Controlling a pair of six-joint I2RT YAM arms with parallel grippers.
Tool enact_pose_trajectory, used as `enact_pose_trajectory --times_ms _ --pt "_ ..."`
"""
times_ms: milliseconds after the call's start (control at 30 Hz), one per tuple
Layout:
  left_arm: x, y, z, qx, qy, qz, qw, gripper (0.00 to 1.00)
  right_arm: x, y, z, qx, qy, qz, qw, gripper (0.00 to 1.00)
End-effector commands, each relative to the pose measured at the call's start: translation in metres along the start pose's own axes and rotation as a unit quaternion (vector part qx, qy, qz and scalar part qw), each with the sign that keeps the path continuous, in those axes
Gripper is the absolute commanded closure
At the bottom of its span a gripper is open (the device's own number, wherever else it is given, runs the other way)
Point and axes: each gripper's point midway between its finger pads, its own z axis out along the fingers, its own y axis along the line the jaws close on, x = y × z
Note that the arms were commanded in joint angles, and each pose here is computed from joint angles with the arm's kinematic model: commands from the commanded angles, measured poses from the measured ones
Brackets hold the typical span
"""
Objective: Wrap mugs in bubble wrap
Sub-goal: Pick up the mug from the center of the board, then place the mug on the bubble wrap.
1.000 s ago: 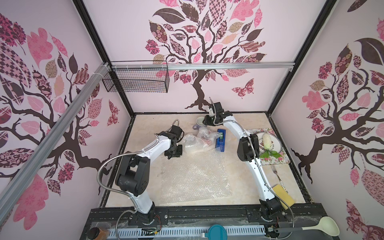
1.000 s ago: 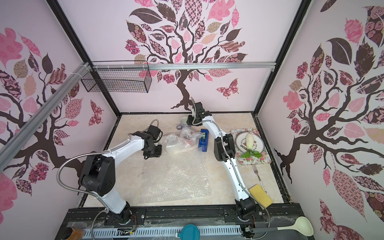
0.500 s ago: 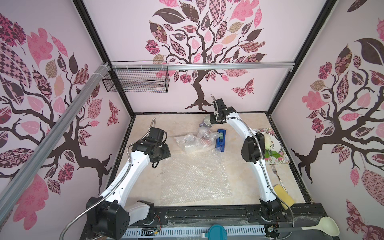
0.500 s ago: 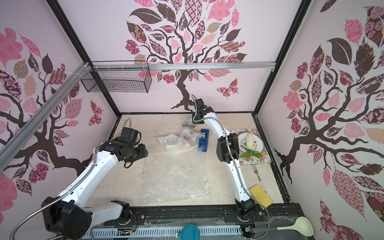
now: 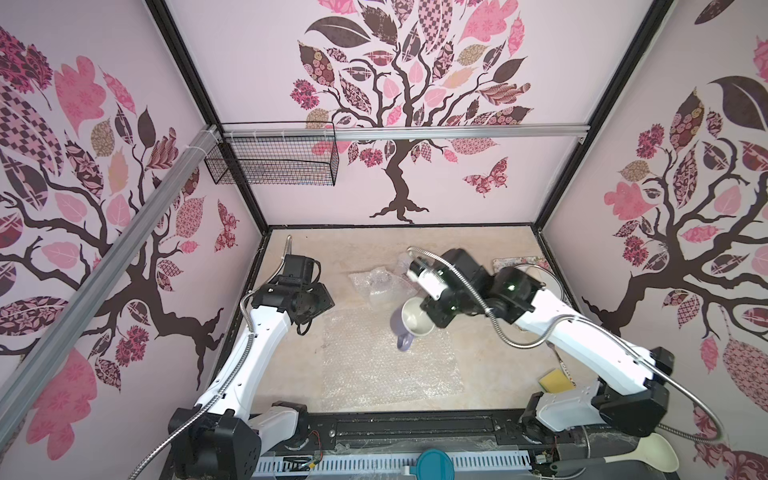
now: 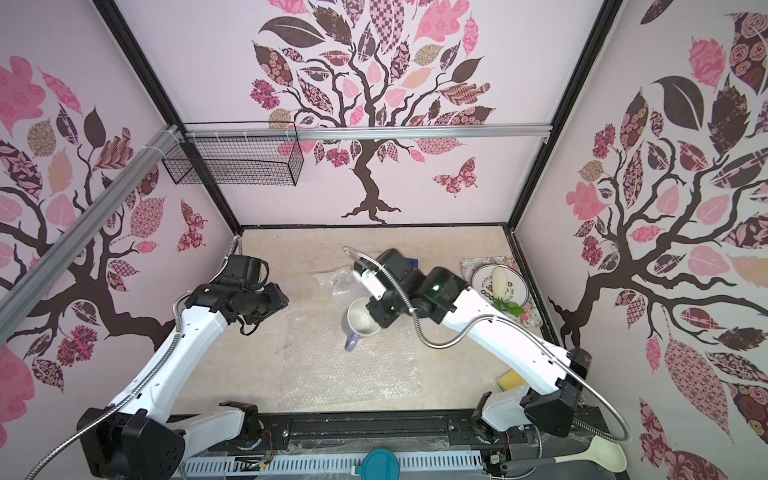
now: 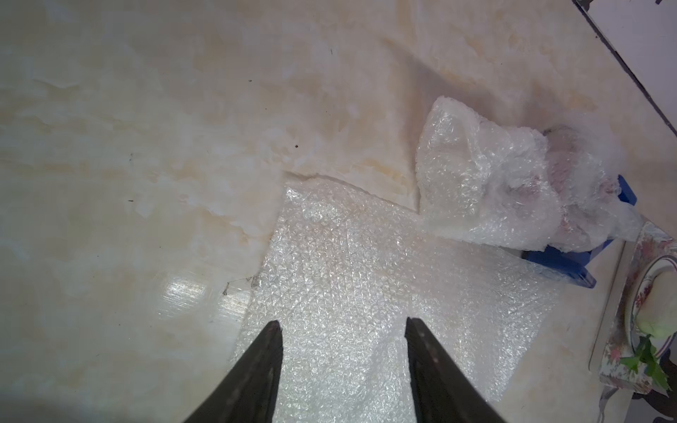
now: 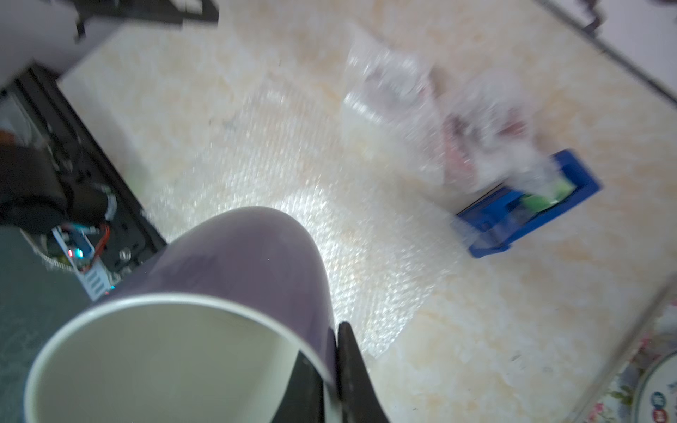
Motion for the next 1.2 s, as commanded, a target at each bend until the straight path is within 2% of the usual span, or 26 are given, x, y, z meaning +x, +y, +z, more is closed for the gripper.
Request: enact_pose_trajectory --times_ms 0,267,667,900,967,1033,1133,1167 --pt "0.02 0.015 0.003 -0.013 0.021 -0.014 1.0 0.43 0.008 -0.013 0.049 0.037 0.051 0.023 0.998 1.0" --pt "0.029 0.026 -0.002 -0.019 0.01 -0.016 1.0 0.43 0.007 0.004 0.098 0.041 0.068 -0.038 0.996 1.0" --pt "0.029 0.026 -0.001 -0.016 0.01 -0.002 1.0 0.43 -0.022 0.021 0.135 0.037 0.038 -0.144 0.988 1.0" --pt "0.028 0.026 0.002 -0.018 0.007 0.003 1.0 0.43 -0.011 0.025 0.16 0.026 0.075 -0.177 0.981 1.0" --pt "0.027 0.025 0.003 -0.017 0.009 0.006 1.0 0.42 -0.008 0.025 0.162 0.028 0.08 -0.181 0.98 0.78" --pt "0.026 0.022 0.004 -0.012 0.011 0.009 1.0 0.42 -0.01 0.021 0.158 0.04 0.076 -0.181 0.98 0.47" --pt "0.025 0.016 0.005 -0.003 0.017 0.014 1.0 0.42 -0.028 0.008 0.138 0.08 0.042 -0.162 0.983 0.26" --pt "0.024 0.014 0.006 0.0 0.019 0.014 1.0 0.42 -0.038 0.003 0.126 0.089 0.024 -0.144 0.985 0.22"
